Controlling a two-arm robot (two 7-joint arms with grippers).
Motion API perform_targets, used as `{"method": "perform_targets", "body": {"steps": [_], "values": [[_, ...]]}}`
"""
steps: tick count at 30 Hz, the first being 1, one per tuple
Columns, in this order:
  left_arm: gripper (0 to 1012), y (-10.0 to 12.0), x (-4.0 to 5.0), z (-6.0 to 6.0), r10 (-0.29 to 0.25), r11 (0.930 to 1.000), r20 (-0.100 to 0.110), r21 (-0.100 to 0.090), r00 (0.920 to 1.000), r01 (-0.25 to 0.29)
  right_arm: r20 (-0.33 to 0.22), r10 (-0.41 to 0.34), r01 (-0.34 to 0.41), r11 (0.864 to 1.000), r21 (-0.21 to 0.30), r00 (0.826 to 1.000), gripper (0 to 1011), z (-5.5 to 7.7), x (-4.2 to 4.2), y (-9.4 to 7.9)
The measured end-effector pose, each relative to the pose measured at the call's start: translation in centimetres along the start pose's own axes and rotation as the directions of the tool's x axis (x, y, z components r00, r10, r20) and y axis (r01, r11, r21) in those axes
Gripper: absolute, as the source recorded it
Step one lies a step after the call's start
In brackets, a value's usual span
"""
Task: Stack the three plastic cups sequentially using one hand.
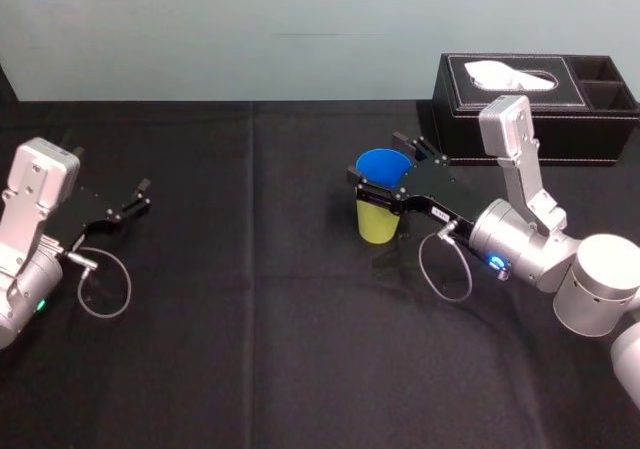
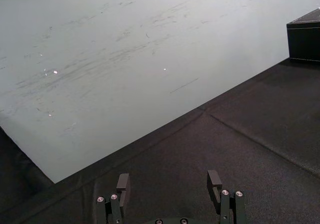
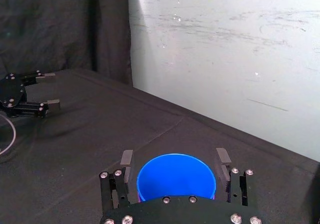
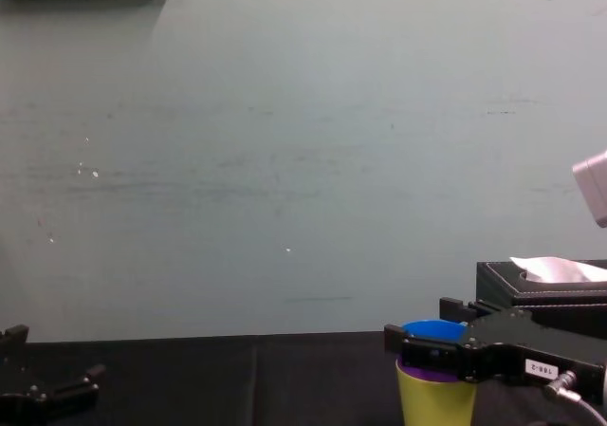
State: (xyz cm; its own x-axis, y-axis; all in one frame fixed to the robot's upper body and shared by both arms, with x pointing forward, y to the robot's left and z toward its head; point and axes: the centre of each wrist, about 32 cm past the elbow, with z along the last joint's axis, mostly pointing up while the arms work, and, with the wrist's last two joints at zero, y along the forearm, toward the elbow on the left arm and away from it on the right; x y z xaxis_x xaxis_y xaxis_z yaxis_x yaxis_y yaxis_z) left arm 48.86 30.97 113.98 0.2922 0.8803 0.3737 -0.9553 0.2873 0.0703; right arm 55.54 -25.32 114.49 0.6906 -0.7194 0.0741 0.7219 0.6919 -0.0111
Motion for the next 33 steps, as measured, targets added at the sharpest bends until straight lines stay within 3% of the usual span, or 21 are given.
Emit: {"method": "perform_targets", "body": {"steps": [11,20,23,28,29,30,33], "values": [[1011,0.0,0.00,0.0,0.000,1.0000,0.000,0.000,1.0000,0.000,0.010,-0.009,0.009,1.000,0.019,1.000,1003,0.6,-0.01,-0.4],[1012,0.0,0.00,0.0,0.000,1.0000,0.000,0.000,1.0000,0.000,0.011,-0.108,0.107,0.992,0.066,0.994,1003,2.1,-0.88,-2.6],[1011,0.0,0.00,0.0,0.000,1.0000,0.000,0.000,1.0000,0.000,0.006,-0.175,0.174,0.982,0.075,0.985,1003,2.4,-1.42,-3.4],[1011,0.0,0.00,0.0,0.000,1.0000,0.000,0.000,1.0000,0.000,0.018,-0.320,0.319,0.946,0.061,0.947,1003,2.7,-2.61,-4.2],[1011,0.0,0.00,0.0,0.000,1.0000,0.000,0.000,1.0000,0.000,0.027,-0.363,0.362,0.931,0.047,0.931,1003,2.8,-2.97,-4.3],[1011,0.0,0.00,0.0,0.000,1.0000,0.000,0.000,1.0000,0.000,0.027,-0.363,0.362,0.931,0.047,0.931,1003,2.8,-2.97,-4.3],[1011,0.0,0.00,0.0,0.000,1.0000,0.000,0.000,1.0000,0.000,0.060,-0.438,0.439,0.899,-0.004,0.897,1003,2.7,-3.74,-4.1]]}}
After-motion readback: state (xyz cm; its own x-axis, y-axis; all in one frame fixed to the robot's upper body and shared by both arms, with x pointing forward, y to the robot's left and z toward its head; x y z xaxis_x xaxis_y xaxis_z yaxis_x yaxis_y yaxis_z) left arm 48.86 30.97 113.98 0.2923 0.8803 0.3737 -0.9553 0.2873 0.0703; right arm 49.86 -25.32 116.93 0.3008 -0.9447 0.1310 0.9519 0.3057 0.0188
